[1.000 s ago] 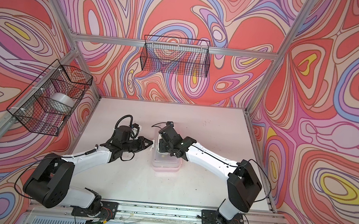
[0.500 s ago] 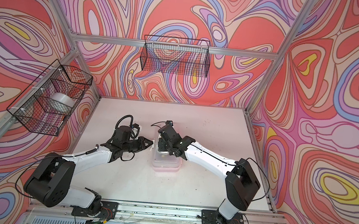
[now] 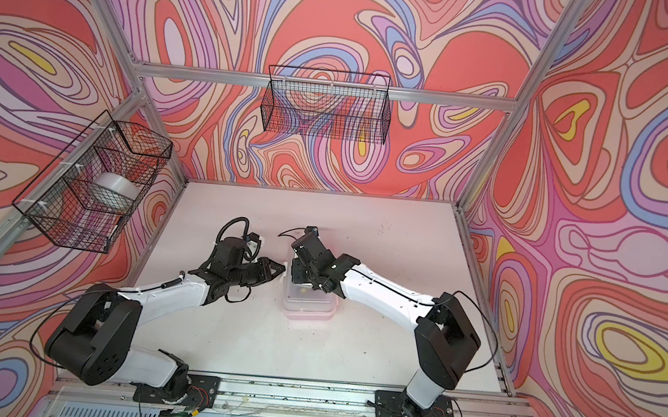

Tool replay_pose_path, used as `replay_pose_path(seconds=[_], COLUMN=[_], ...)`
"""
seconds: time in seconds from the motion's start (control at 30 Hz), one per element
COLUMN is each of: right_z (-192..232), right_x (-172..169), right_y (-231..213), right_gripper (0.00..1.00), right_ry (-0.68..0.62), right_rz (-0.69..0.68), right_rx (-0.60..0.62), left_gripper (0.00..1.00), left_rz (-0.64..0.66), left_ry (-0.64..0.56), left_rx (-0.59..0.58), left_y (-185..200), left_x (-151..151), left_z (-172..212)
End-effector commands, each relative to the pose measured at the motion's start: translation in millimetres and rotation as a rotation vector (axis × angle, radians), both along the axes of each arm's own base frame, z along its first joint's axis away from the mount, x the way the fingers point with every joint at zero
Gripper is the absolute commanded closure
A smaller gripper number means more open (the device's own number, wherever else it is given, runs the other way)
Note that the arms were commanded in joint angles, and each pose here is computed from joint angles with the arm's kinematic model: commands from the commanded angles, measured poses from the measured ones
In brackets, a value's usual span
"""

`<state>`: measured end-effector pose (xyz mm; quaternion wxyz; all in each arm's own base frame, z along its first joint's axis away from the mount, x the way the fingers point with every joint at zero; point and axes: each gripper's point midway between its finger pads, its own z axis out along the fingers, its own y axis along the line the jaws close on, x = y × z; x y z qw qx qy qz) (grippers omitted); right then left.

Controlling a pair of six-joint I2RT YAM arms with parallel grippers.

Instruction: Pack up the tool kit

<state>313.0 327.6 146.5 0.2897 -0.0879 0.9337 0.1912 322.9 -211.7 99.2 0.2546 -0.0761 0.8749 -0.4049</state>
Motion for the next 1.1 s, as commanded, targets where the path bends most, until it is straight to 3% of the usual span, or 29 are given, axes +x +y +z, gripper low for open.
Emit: replay_pose_path(seconds=[0.0, 0.17, 0.33, 0.53, 0.7, 0.87, 1.07], right_z=[-34.2, -38.1, -29.4, 17.5, 68.6, 49.0, 6.7], right_x=[-11.2, -12.8, -13.4, -6.1, 4.4, 16.5, 20.6], right_y=[-23.0, -21.0, -17.8, -31.8, -75.5, -120.4, -129.3], right_gripper=[0.69, 0.69, 0.69, 0.7, 0.71, 0.68, 0.67], right_ry=[0.094, 0.109, 0.109, 0.051, -0.053, 0.007, 0.099], right_rz=[-0.022, -0.017, -0.016, -0.064, -0.165, -0.268, -0.312], right_rx=[-0.117, -0.108, -0.071, 0.044, 0.198, 0.198, 0.233], left_gripper=[0.75, 0.68, 0.67, 0.7, 0.71, 0.71, 0.71], left_rz=[-0.004, -0.006, 0.001, 0.006, 0.015, 0.024, 0.036], left_ry=[0.063, 0.067, 0.078, 0.081, 0.065, 0.093, 0.092], left_rx=[0.055, 0.074, 0.072, 0.038, 0.018, 0.011, -0.02], left_y=[3.7, 3.1, 3.2, -0.1, -1.4, 2.7, 1.7], left_x=[-13.7, -17.0, -18.1, -18.5, -15.8, -25.9, -27.7], left_z=[-26.0, -32.3, -38.1, -41.9, -41.2, -57.4, -63.4])
